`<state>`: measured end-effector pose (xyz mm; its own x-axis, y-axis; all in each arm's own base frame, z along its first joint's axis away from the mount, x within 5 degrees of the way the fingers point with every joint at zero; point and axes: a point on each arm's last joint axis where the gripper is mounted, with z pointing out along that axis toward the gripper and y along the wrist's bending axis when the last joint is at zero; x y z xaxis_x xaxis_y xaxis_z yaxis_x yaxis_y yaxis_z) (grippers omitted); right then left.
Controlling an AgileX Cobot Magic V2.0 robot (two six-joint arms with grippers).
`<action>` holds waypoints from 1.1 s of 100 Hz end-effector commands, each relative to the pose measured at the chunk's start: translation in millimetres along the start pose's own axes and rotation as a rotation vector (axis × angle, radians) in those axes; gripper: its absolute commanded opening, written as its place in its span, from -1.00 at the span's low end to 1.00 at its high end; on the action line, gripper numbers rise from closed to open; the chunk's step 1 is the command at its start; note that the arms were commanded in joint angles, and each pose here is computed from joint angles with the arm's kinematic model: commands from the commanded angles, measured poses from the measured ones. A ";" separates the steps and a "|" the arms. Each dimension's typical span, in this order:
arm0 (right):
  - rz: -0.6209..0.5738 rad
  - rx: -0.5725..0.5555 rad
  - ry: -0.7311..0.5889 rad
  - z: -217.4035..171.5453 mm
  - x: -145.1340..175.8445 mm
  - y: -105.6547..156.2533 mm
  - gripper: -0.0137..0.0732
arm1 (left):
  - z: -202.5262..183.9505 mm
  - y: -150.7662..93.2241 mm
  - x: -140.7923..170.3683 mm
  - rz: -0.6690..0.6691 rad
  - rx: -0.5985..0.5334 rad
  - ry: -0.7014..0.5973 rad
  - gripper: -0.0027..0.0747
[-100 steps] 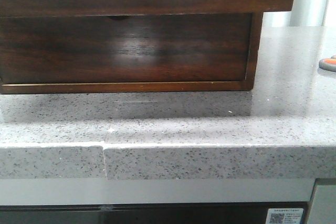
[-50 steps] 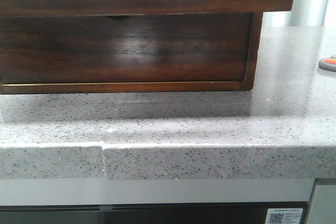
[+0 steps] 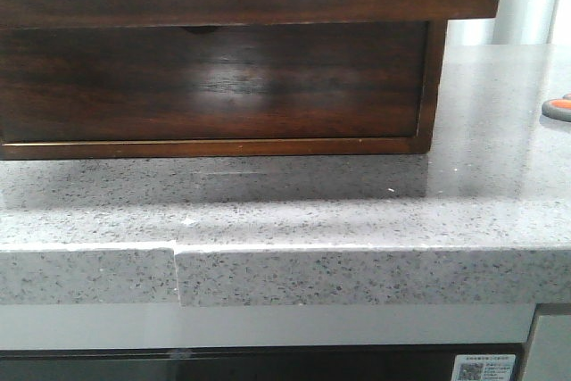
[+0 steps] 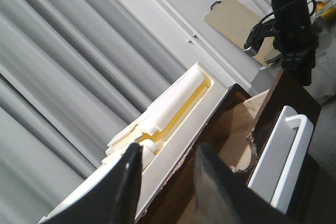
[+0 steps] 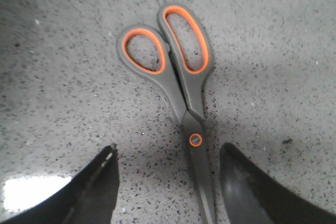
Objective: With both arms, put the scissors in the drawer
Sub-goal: 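Lower the right gripper over the scissors and grasp them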
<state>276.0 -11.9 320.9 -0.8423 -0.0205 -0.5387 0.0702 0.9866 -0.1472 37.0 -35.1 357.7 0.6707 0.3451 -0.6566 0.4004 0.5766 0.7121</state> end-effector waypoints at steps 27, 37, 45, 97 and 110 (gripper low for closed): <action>0.012 0.070 0.152 29.3 -30.4 -14.4 0.07 | 0.7 6.8 -9.9 -0.023 -0.007 -0.054 -0.36; -0.029 0.068 0.184 38.4 -32.4 -13.8 -0.08 | 0.7 6.8 -9.9 -0.023 -0.007 -0.054 -0.36; -0.032 0.067 0.192 43.7 -33.0 -13.0 -0.16 | 0.7 6.8 -9.9 -0.023 -0.007 -0.054 -0.36; 0.035 0.049 0.234 64.6 -30.8 -22.7 -0.17 | 0.7 6.8 -9.9 -0.023 -0.007 -0.054 -0.36; 0.081 0.024 0.225 66.5 -30.8 -28.6 -0.17 | 0.7 6.8 -9.9 -0.023 -0.007 -0.054 -0.36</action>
<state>335.5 -45.0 264.9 -0.9605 0.0957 -0.2613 0.1364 0.9804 -0.1422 37.2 -35.1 357.6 0.6693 0.3468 -0.6571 0.4003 0.5768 0.7121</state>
